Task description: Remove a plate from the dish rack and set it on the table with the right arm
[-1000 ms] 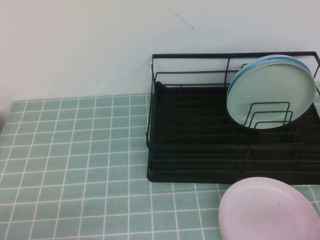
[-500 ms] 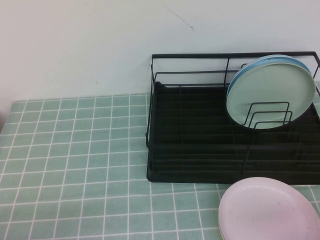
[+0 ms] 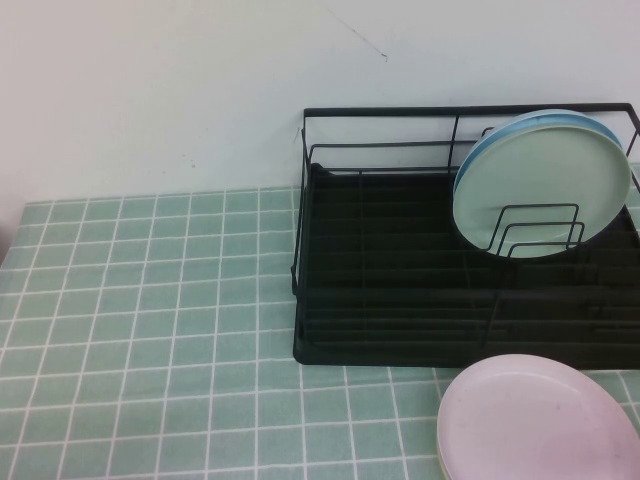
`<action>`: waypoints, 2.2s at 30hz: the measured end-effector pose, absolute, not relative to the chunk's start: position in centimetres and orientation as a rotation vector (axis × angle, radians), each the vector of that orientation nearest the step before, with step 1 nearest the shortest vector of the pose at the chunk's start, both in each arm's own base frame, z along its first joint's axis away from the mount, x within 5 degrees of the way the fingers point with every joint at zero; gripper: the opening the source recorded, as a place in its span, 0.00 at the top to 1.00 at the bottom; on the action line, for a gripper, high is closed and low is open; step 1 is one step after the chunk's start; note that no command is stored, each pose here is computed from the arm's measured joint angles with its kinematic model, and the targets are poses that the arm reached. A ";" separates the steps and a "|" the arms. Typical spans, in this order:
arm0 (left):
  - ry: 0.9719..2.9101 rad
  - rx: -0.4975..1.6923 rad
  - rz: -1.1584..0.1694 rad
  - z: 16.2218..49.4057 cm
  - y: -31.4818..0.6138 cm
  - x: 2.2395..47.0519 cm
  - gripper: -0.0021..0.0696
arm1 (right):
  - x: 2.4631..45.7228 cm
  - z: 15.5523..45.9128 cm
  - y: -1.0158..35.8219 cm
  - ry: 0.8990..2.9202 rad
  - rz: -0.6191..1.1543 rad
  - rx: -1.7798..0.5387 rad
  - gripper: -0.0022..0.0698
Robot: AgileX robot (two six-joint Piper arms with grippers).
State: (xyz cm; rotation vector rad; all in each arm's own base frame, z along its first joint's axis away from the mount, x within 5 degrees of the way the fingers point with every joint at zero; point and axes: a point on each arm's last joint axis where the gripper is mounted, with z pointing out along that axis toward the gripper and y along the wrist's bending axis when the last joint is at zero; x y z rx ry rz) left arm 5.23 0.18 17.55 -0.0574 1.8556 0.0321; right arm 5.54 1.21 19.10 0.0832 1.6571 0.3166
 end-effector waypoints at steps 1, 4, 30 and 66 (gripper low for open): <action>1.856 -0.057 0.032 17.6 0.2 5.2 0.98 | 5.5 19.1 1.2 1.652 0.319 0.088 0.97; 1.856 -0.057 0.032 17.6 0.2 5.2 0.98 | 5.5 19.2 1.2 1.647 0.353 0.117 0.97; 1.856 -0.060 0.030 17.6 0.2 5.2 0.98 | 14.4 28.4 4.0 2.134 0.408 -0.256 0.97; 1.856 -0.058 0.032 17.6 0.2 5.2 0.98 | 32.5 31.8 5.2 2.232 0.206 -0.856 0.51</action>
